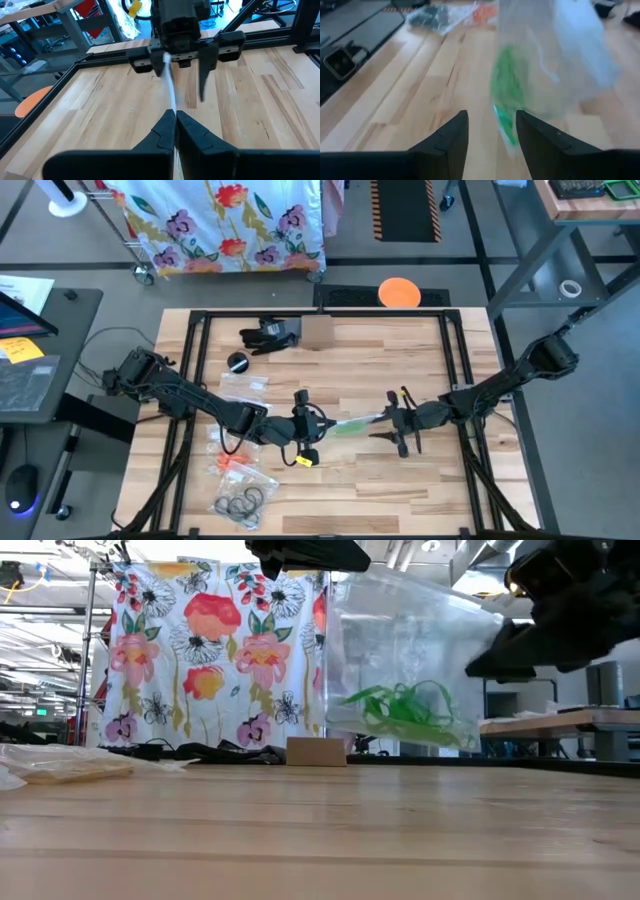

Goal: Sort rubber bands
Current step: Close the transparent zip bag

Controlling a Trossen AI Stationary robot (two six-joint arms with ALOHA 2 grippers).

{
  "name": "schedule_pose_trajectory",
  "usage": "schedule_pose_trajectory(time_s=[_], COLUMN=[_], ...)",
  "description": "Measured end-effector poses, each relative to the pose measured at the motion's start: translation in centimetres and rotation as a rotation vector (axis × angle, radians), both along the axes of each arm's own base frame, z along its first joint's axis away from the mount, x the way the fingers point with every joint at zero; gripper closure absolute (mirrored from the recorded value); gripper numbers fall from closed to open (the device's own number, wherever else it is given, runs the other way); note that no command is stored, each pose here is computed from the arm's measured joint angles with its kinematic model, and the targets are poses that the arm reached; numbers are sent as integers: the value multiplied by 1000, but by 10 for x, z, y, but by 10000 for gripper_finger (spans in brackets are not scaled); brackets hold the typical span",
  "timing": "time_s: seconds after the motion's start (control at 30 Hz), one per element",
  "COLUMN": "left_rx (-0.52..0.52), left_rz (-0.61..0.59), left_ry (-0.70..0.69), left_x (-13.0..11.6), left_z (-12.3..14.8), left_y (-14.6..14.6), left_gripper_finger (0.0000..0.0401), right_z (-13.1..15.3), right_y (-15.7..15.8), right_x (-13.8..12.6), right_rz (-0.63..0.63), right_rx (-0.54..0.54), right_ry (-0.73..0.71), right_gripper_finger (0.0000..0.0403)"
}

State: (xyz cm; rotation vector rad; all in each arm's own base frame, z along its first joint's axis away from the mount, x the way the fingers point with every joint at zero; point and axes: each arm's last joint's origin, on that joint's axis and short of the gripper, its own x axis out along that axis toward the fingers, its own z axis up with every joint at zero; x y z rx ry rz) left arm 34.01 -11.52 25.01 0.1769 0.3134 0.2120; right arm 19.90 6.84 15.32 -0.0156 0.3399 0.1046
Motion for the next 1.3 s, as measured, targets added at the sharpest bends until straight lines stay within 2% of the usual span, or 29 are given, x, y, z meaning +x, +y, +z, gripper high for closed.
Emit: schedule_pose_trajectory(time_s=[0.1, 0.27, 0.37, 0.47, 0.57, 0.67, 0.83, 0.97, 1.07, 1.17, 1.3], left_rx=[-1, -8, -8, -12, -14, -14, -13, -13, -15, -15, -19], left_rz=[0, 1, 0, 2, 3, 4, 4, 4, 5, 4, -2], left_ry=[-1, -1, -1, 2, 9, 11, 12, 15, 15, 15, 10], left_x=[0, 0, 0, 0, 0, 0, 0, 0, 0, 0, 0], left_z=[0, 0, 0, 0, -1, -2, -2, -2, -2, -2, -2], left_y=[0, 0, 0, 0, 0, 0, 0, 0, 0, 0, 0], left_gripper_finger=[401, 401, 401, 401, 401, 401, 401, 401, 401, 401, 401], right_z=[2, 1, -7, -16, -19, -19, -20, -20, -18, -14, 0], right_y=[-2, -2, -3, -5, -9, -8, -2, 2, 4, 4, 2], right_x=[1, 0, -3, -7, -8, -8, -11, -12, -12, -10, -2], right_rz=[-51, -44, -52, -89, -144, -148, -151, -125, -113, -100, -105], right_rx=[-45, -78, -72, -70, -79, -74, -5, -6, -2, -27, -42], right_ry=[-28, -20, 65, 162, 199, 193, 204, 203, 186, 138, -15], right_gripper_finger=[266, 336, 365, 370, 354, 325, 252, 187, 153, 138, 137])
